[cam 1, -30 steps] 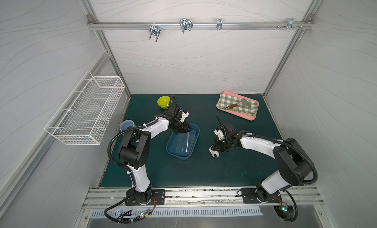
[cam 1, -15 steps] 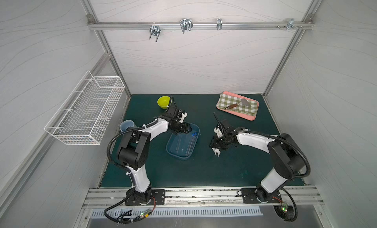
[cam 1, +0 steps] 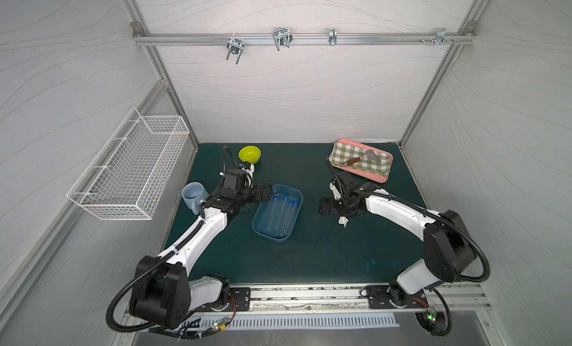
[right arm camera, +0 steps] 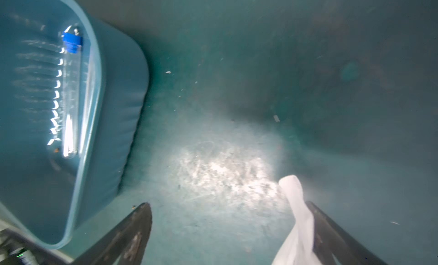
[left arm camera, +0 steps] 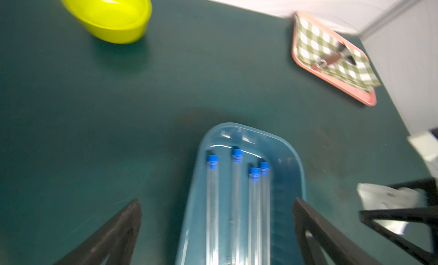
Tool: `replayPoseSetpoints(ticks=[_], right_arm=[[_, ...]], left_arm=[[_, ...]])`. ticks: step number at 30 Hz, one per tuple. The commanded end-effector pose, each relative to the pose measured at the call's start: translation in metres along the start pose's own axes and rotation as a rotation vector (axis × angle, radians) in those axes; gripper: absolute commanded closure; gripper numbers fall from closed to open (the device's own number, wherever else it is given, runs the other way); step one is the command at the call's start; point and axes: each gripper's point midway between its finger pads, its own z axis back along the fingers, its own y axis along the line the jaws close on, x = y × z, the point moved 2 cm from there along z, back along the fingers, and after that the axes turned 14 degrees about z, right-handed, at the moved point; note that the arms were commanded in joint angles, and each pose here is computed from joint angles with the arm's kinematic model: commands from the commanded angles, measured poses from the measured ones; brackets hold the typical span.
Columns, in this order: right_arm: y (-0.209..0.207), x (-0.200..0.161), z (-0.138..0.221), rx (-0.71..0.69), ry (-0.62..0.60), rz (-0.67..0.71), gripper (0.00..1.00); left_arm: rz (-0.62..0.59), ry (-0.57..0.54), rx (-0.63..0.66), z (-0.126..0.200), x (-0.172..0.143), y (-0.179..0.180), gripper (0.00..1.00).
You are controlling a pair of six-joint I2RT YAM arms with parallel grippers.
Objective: Wipe the exteriors of test tubes
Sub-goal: Place the test tube in the storage box, then reset both arms
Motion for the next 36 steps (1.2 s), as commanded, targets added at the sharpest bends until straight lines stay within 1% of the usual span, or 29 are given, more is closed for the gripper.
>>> replayPoseSetpoints(ticks=[1,3,5,6,8,10,11,12,14,16,19,21,22,23,24,25,26,27,29,30,32,33,34,35,36], right_arm=[[-0.003,-0.012,0.006,-0.076,0.059,0.131,0.01],[0.010,-0.016,0.002,-0.007,0.057,0.180,0.01],[-0.006,-0.018,0.009,-0.191,0.061,0.197,0.01],[-0.011,-0.019,0.011,-0.241,0.065,0.222,0.01],[0.002,-0.019,0.008,-0.136,0.050,0.269,0.01],[-0.004,-0.019,0.011,-0.218,0.044,0.283,0.01],[-0.004,-0.019,0.011,-0.222,0.042,0.298,0.01],[-0.001,-0.017,0.012,-0.183,0.019,0.292,0.01],[-0.004,-0.012,0.016,-0.114,-0.047,0.233,0.01],[-0.015,-0.004,0.028,-0.106,-0.122,0.187,0.01],[-0.042,0.014,0.052,-0.149,-0.270,0.163,0.01],[-0.073,0.028,0.069,-0.186,-0.412,0.111,0.01],[-0.085,0.030,0.072,-0.196,-0.457,0.084,0.01],[-0.102,0.034,0.078,-0.202,-0.521,0.054,0.01],[-0.118,0.035,0.080,-0.209,-0.573,0.045,0.01],[-0.133,0.034,0.079,-0.235,-0.609,0.035,0.01],[-0.149,0.033,0.077,-0.270,-0.649,0.030,0.01],[-0.164,0.030,0.071,-0.300,-0.673,0.025,0.01],[-0.184,0.028,0.057,-0.338,-0.705,0.027,0.01],[-0.194,0.026,0.051,-0.358,-0.727,0.005,0.01],[-0.206,0.021,0.034,-0.388,-0.688,0.001,0.01],[-0.211,0.021,0.032,-0.417,-0.721,0.006,0.01],[-0.211,0.022,0.034,-0.422,-0.722,0.020,0.01],[-0.213,0.021,0.036,-0.450,-0.730,0.029,0.01],[-0.216,0.021,0.039,-0.472,-0.769,0.026,0.01]], left_arm=[[-0.002,-0.145,0.100,0.014,0.018,0.022,0.00],[-0.010,-0.179,0.138,0.019,0.017,0.032,0.00],[-0.015,-0.208,0.174,0.024,0.016,0.040,0.00],[-0.017,-0.223,0.193,0.027,0.016,0.044,0.00],[-0.019,-0.249,0.222,0.032,0.015,0.052,0.00],[-0.018,-0.277,0.248,0.034,0.013,0.059,0.00],[-0.014,-0.290,0.267,0.036,0.013,0.063,0.00],[-0.011,-0.301,0.288,0.038,0.013,0.067,0.00],[-0.003,-0.320,0.329,0.041,0.011,0.075,0.00],[-0.003,-0.337,0.362,0.043,0.009,0.083,0.00],[-0.051,-0.394,0.399,0.043,0.005,0.095,0.00],[-0.090,-0.467,0.409,0.041,0.001,0.104,0.00],[-0.102,-0.499,0.405,0.040,0.001,0.106,0.00],[-0.092,-0.530,0.416,0.039,-0.004,0.114,0.00],[-0.056,-0.544,0.431,0.037,-0.009,0.124,0.00],[-0.023,-0.573,0.415,0.036,-0.007,0.127,0.00],[0.011,-0.575,0.402,0.032,-0.009,0.133,0.00],[0.023,-0.575,0.389,0.028,-0.006,0.135,0.00],[0.001,-0.543,0.368,0.017,0.000,0.133,0.00],[-0.012,-0.542,0.367,0.013,0.005,0.132,0.00],[-0.012,-0.546,0.357,0.006,0.011,0.135,0.00],[-0.006,-0.556,0.336,0.003,0.017,0.135,0.00],[0.002,-0.560,0.318,-0.001,0.020,0.137,0.00],[-0.007,-0.545,0.305,-0.006,0.024,0.137,0.00],[-0.022,-0.526,0.311,-0.010,0.027,0.138,0.00]])
